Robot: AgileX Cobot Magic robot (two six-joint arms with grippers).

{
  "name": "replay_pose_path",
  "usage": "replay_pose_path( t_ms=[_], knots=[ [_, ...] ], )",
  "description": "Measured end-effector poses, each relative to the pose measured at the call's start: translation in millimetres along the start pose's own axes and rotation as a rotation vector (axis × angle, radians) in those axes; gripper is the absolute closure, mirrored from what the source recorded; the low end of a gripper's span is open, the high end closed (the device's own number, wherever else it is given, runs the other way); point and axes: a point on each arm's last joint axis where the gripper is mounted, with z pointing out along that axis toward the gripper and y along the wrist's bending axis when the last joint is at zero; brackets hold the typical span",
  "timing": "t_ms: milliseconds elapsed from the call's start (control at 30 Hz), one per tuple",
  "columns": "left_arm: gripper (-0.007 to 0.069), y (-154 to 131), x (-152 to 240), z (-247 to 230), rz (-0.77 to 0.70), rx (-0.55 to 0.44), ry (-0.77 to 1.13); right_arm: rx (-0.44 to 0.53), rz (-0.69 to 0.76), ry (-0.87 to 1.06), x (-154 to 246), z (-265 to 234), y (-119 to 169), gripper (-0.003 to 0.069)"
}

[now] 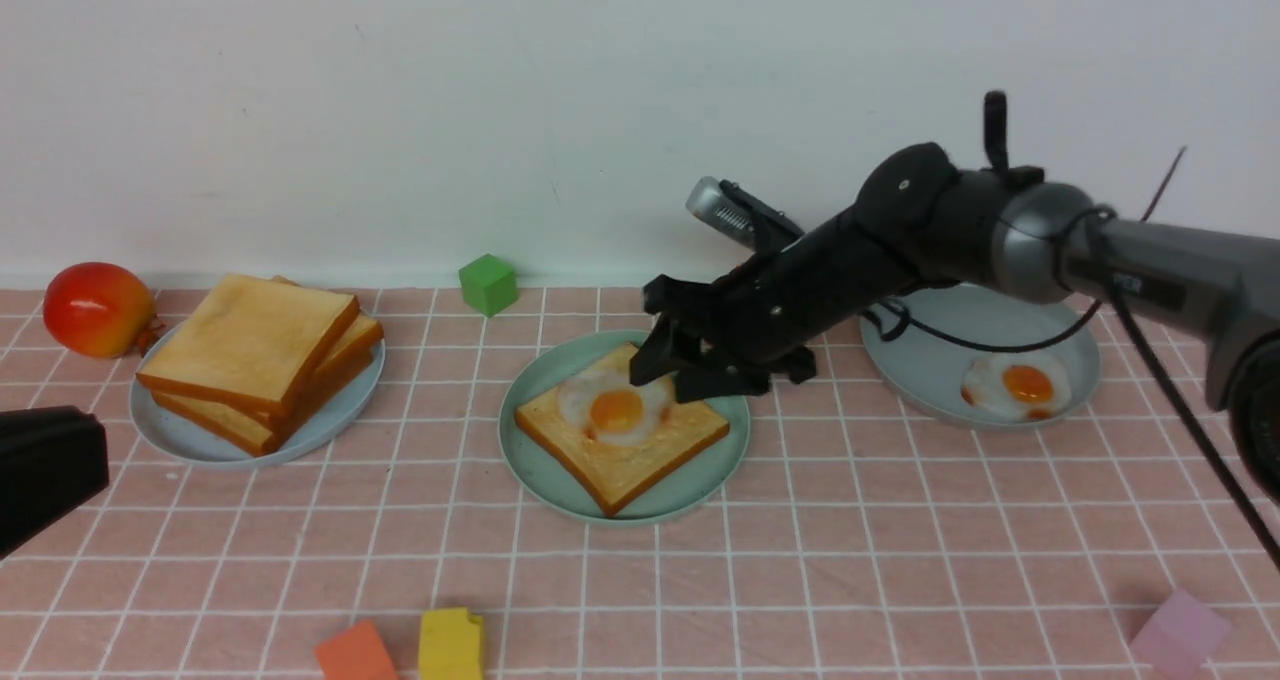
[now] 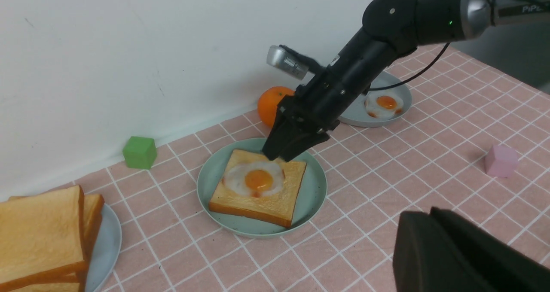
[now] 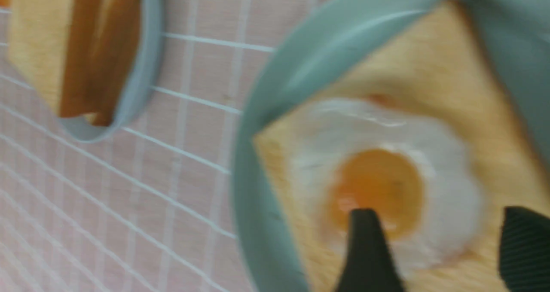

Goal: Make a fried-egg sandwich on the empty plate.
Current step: Use the right arm to place the fried egg on the slice of bread in the middle, then use the left arm to grab a slice of bread

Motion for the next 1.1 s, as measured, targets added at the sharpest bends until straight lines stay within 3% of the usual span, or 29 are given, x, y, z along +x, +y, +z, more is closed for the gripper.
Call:
replay_pose_path(
  t_ms=[100,233,367,433,467,533,633,700,733,800,900,1100],
  knots=[
    [0.0596,0,0,0,0.0,0.0,0.0,0.057,-0.036,0.019,-5,-22,0,0.0162],
    [0.0596,0,1,0,-0.007,0.0,0.007,0.122,-0.129,0.035,-9,-70,17,0.0171],
    [0.0599,0,3,9,-0.086,-0.004,0.062,0.215,-0.244,0.07,2,-126,45,0.0258],
    [0.0626,1,8,30,-0.171,-0.033,0.163,0.277,-0.34,0.046,15,-170,70,0.0386],
    [0.0629,1,9,32,-0.182,-0.039,0.181,0.293,-0.355,0.038,19,-180,75,0.0406],
    [0.0638,4,18,59,-0.217,-0.093,0.318,0.323,-0.4,-0.015,34,-212,90,0.0512],
    [0.0638,8,24,91,-0.202,-0.157,0.461,0.334,-0.427,-0.078,62,-253,105,0.0617],
    [0.0638,12,24,108,-0.195,-0.192,0.52,0.339,-0.437,-0.101,80,-271,110,0.065],
    [0.0638,21,19,125,-0.191,-0.233,0.555,0.336,-0.448,-0.127,109,-293,114,0.0662],
    [0.0638,30,17,133,-0.194,-0.264,0.567,0.332,-0.454,-0.145,124,-303,114,0.0661],
    [0.0638,69,11,158,-0.245,-0.367,0.612,0.317,-0.486,-0.242,176,-329,110,0.0657],
    [0.0638,132,24,186,-0.381,-0.438,0.708,0.304,-0.636,-0.439,244,-350,96,0.0656]
  ],
)
